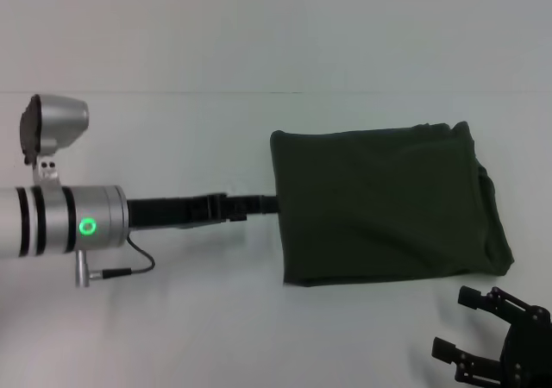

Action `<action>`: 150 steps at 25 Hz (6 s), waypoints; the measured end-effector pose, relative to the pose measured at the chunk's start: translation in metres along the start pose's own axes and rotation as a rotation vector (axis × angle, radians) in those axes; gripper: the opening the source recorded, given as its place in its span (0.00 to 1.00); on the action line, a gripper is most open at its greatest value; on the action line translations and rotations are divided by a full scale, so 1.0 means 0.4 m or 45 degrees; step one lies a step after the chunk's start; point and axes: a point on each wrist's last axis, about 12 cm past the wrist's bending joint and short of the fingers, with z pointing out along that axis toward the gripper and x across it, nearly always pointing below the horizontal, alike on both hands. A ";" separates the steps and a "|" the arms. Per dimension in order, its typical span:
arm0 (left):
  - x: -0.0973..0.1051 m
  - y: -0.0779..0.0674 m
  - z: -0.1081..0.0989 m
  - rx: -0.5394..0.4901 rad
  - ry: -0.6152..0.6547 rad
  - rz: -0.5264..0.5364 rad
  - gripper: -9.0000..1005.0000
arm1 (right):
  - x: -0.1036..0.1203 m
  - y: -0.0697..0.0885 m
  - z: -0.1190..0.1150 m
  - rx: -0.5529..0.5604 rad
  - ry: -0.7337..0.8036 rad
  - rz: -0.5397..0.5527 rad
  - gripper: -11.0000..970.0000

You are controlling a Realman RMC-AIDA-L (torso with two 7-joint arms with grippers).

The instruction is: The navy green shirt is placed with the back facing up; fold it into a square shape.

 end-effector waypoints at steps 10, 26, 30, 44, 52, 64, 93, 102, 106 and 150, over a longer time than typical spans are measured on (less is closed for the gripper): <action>-0.047 0.003 0.065 -0.172 0.070 -0.339 0.83 | 0.004 0.003 0.000 -0.017 0.021 -0.007 0.97; -0.003 -0.019 0.156 -0.236 0.062 -0.336 0.83 | 0.001 0.003 0.005 -0.033 0.021 -0.004 0.97; 0.004 -0.026 0.171 -0.238 0.062 -0.330 0.83 | 0.000 0.003 0.006 -0.034 0.020 -0.002 0.97; 0.013 -0.055 0.206 -0.200 0.076 -0.327 0.82 | 0.001 0.005 0.004 -0.033 0.019 0.003 0.97; 0.024 -0.042 0.200 -0.217 0.048 -0.297 0.77 | 0.001 0.005 0.003 -0.037 0.017 0.017 0.97; 0.033 -0.030 0.191 -0.219 0.009 -0.251 0.50 | -0.004 0.004 -0.003 -0.044 0.007 0.013 0.97; 0.020 0.089 -0.019 -0.260 -0.132 -0.325 0.08 | -0.023 -0.012 0.005 -0.037 -0.019 -0.006 0.97; 0.041 0.078 -0.027 -0.193 -0.121 -0.279 0.08 | -0.028 -0.017 0.015 -0.033 -0.025 -0.010 0.97; 0.048 0.080 -0.045 -0.182 -0.117 -0.213 0.11 | -0.032 -0.018 0.021 -0.025 -0.041 -0.008 0.97; 0.385 0.025 -0.177 0.034 -0.448 0.761 0.94 | 0.041 0.012 0.014 0.270 -0.140 -0.185 0.97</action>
